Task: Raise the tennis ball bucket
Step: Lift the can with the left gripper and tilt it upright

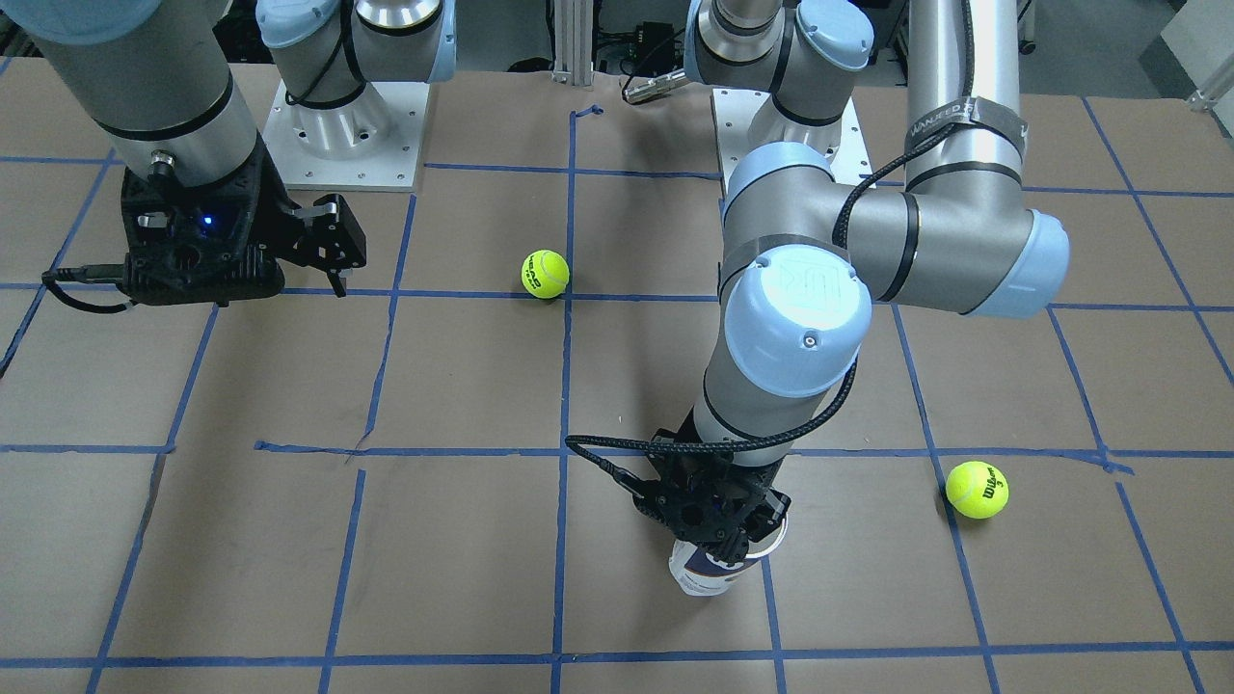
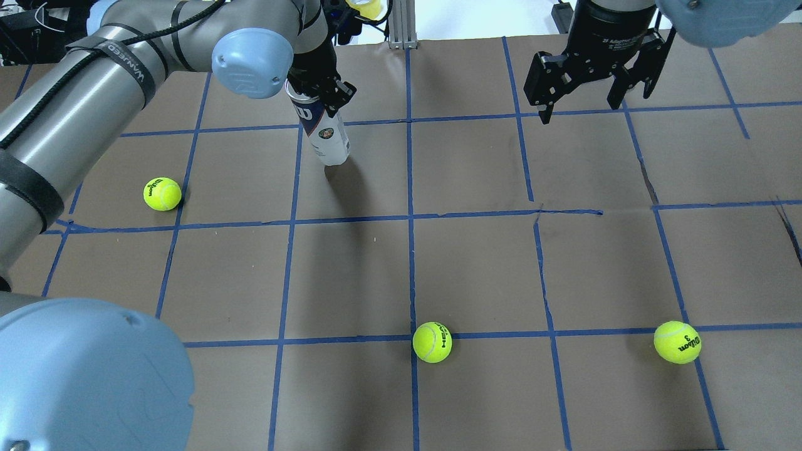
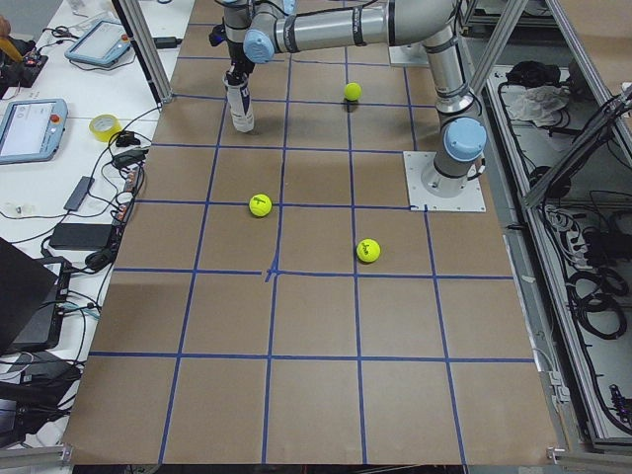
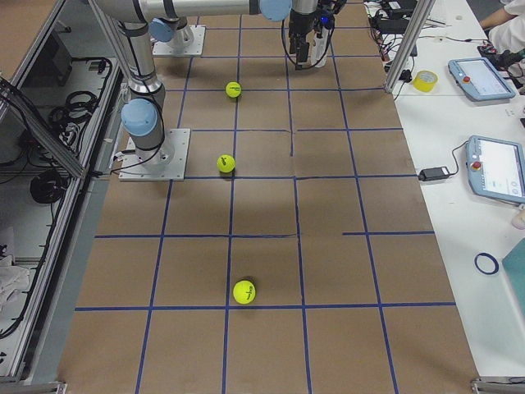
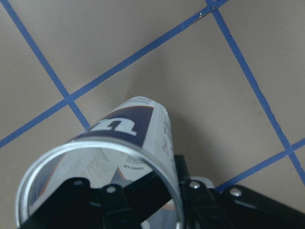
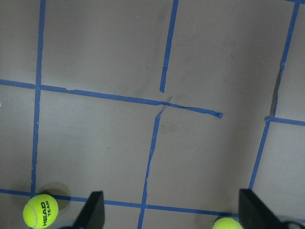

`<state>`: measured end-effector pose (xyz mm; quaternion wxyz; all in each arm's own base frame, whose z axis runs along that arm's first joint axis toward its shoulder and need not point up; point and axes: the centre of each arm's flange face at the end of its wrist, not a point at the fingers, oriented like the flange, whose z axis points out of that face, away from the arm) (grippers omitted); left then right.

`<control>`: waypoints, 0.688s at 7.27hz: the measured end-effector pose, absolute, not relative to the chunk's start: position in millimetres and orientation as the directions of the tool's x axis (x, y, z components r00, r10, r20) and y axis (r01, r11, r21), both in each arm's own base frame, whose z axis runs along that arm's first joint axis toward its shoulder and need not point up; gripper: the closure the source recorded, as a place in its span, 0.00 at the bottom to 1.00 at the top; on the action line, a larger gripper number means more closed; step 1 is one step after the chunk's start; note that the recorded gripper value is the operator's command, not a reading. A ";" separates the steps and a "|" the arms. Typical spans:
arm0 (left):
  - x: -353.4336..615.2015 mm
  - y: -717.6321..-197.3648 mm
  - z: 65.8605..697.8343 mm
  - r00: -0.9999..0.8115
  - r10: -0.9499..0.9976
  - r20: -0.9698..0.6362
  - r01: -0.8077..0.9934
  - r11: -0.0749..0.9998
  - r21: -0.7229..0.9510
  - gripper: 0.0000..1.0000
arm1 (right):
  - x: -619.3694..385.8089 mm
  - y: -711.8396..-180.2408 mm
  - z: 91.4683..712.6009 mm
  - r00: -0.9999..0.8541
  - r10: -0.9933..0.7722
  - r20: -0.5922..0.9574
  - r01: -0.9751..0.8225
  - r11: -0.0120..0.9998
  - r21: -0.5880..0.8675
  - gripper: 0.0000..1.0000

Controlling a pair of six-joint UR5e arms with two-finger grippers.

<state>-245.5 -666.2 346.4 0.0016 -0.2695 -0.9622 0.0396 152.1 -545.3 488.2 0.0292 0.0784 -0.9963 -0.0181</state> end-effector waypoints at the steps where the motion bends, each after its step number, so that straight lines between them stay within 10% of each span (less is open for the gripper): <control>1: -250.5 -663.2 343.3 -0.855 0.518 -0.012 0.518 0.853 -0.070 0.74 | 152.1 -545.8 488.4 -0.986 -0.157 0.056 -0.155 0.987 0.036 0.00; 3: -254.6 -659.2 336.3 -0.856 0.518 -0.005 0.517 0.854 -0.060 0.12 | 152.2 -546.2 488.6 -0.986 -0.157 0.056 -0.155 0.987 0.032 0.00; 5: -255.3 -658.2 337.3 -0.859 0.511 -0.003 0.510 0.858 -0.063 0.05 | 152.2 -546.5 488.5 -0.986 -0.157 0.057 -0.155 0.987 0.031 0.00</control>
